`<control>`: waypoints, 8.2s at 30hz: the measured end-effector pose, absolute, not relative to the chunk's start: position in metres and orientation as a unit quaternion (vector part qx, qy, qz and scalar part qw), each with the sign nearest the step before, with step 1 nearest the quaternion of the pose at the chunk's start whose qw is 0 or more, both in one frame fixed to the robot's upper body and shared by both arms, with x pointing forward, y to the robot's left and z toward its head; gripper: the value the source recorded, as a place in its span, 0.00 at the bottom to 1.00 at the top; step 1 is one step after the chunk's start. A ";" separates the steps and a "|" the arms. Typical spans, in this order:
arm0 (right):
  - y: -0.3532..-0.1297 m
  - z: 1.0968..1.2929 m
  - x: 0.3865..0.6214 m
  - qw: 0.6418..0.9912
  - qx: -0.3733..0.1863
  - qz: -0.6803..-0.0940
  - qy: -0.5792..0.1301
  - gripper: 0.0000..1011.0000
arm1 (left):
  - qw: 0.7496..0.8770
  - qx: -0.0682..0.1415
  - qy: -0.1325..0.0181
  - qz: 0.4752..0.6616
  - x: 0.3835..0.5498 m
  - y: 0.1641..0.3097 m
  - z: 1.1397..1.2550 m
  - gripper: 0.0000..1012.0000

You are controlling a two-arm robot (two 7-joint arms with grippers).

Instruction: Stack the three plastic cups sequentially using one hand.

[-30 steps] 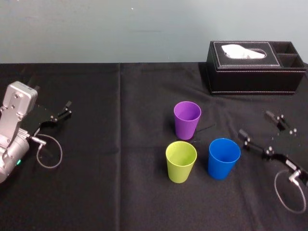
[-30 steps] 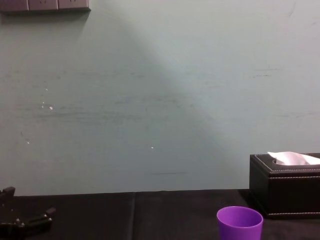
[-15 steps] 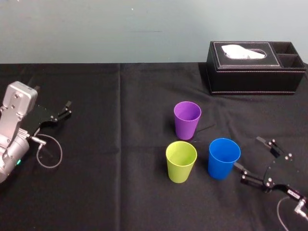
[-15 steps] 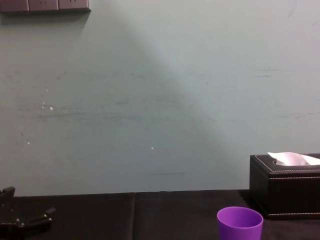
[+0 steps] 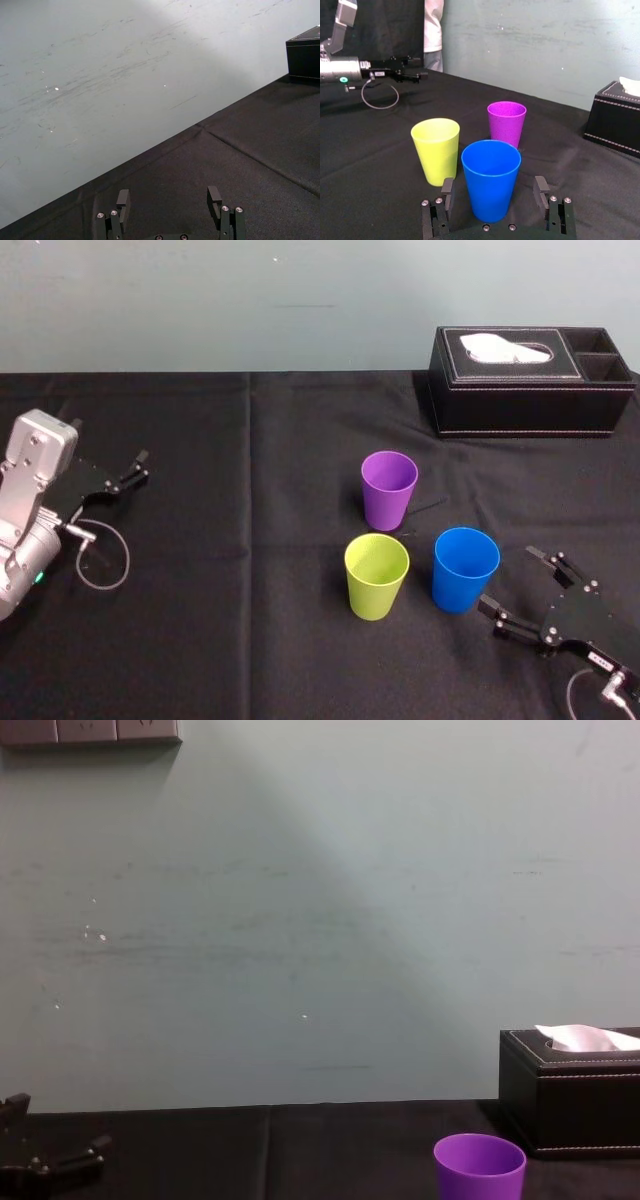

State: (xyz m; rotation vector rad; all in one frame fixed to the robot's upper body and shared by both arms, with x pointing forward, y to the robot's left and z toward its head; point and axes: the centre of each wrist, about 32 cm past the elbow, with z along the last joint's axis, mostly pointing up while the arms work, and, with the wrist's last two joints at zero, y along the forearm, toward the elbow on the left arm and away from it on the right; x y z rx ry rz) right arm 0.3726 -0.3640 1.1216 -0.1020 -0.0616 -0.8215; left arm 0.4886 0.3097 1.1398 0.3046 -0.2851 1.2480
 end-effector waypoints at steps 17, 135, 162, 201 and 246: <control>-0.357 1.113 0.386 0.914 -0.079 -0.396 -0.026 0.99 | 0.791 0.141 -0.132 0.580 0.489 0.310 1.140 1.00; -0.253 1.211 0.506 0.912 -0.091 -0.397 -0.051 0.73 | 0.791 0.141 -0.132 0.580 0.489 0.310 1.140 1.00; -0.262 1.180 0.522 0.912 -0.091 -0.396 -0.054 0.73 | 0.791 0.141 -0.132 0.580 0.489 0.310 1.140 1.00; -0.263 1.177 0.521 0.913 -0.090 -0.394 -0.053 0.99 | 0.791 0.141 -0.132 0.580 0.489 0.310 1.140 1.00; -0.327 1.153 0.434 0.955 -0.126 -0.268 -0.027 0.99 | 0.791 0.141 -0.132 0.580 0.489 0.310 1.140 1.00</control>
